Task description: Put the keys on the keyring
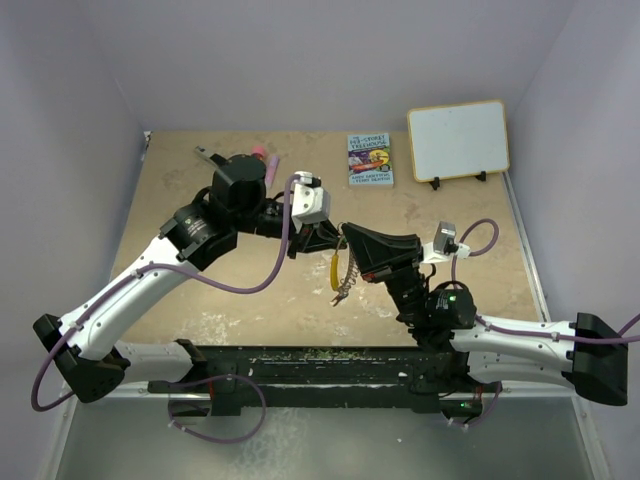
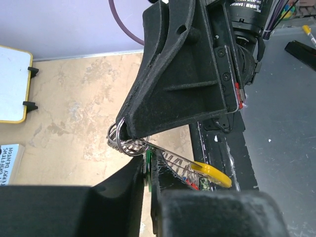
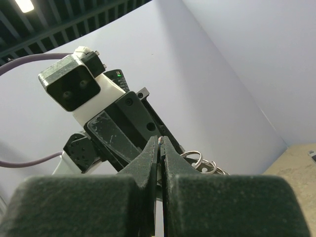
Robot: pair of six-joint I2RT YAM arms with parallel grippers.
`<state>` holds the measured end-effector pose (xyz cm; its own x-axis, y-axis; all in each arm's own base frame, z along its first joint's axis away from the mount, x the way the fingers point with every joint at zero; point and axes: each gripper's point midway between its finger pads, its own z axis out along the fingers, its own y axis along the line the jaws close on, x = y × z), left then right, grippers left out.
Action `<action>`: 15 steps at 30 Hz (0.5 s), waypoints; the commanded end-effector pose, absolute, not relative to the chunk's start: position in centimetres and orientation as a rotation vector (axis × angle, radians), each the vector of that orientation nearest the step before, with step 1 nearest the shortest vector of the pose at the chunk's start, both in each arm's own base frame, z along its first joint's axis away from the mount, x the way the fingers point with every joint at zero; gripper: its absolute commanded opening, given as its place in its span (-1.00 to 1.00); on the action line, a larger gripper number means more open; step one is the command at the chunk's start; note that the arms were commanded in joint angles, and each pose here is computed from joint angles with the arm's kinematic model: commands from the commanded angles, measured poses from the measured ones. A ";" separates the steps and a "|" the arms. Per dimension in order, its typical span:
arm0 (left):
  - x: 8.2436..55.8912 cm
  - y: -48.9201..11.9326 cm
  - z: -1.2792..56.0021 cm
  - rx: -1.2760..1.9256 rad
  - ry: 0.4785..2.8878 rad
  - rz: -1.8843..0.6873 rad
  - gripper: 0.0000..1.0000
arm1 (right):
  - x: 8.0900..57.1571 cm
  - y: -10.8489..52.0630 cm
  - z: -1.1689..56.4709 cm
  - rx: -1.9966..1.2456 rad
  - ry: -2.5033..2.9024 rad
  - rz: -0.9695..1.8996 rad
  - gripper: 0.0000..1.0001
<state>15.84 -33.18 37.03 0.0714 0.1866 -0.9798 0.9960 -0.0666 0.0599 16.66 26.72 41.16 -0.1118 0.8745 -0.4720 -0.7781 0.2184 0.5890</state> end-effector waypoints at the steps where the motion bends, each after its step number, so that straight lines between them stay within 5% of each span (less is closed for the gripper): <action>1: 15.1 -33.5 39.8 1.410 1.169 -1.139 -0.87 | 15.7 25.4 44.1 0.160 0.810 1.467 -1.00; 15: 15.5 -31.1 40.0 1.490 1.104 -0.907 -0.93 | 15.8 24.7 43.6 0.179 0.826 1.452 -1.00</action>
<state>15.90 -32.41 37.23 0.1465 0.2136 -0.9659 0.9885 -0.0677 0.1350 16.61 26.53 41.31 -0.1104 0.8772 -0.4672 -0.7787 0.2157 0.5891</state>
